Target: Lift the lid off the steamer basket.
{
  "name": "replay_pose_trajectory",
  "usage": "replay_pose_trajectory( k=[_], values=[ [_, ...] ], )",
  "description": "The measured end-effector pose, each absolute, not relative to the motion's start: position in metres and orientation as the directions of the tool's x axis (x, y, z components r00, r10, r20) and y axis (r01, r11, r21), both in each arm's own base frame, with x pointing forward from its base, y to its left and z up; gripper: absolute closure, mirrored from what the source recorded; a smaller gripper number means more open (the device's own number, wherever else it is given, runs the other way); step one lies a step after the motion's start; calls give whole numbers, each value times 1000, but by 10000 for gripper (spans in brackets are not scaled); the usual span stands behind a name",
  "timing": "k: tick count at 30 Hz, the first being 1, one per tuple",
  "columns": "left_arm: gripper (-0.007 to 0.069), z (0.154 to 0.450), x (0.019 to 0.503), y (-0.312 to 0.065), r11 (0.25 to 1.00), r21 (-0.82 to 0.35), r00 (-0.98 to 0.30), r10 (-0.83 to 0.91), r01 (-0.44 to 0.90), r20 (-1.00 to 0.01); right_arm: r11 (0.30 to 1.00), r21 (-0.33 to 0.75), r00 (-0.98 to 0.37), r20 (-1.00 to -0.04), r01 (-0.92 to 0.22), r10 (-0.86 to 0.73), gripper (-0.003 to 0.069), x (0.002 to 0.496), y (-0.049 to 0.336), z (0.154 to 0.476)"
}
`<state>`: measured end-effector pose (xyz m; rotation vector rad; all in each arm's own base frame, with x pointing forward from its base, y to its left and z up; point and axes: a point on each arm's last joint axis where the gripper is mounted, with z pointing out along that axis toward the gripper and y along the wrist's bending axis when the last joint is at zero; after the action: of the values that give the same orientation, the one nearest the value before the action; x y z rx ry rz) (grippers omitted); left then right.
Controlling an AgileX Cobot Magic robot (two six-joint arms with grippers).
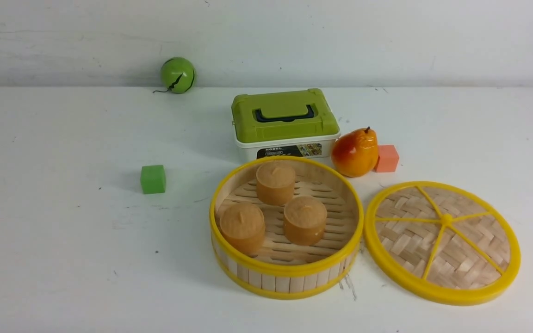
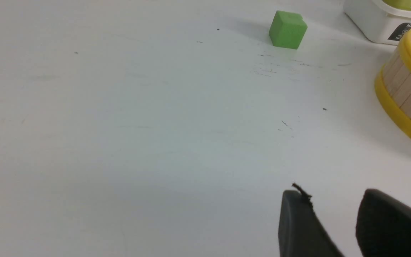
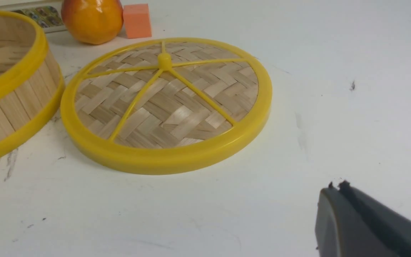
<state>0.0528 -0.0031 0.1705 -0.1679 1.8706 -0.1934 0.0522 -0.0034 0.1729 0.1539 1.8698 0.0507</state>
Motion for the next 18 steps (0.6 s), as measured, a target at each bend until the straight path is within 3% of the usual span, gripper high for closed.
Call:
replay_pose_trajectory(
  k=[18],
  values=[
    [386, 171, 53, -3, 976, -218, -302, -213, -18, -929, 990, 113, -293, -947, 81, 132, 661, 52, -3, 173]
  ],
)
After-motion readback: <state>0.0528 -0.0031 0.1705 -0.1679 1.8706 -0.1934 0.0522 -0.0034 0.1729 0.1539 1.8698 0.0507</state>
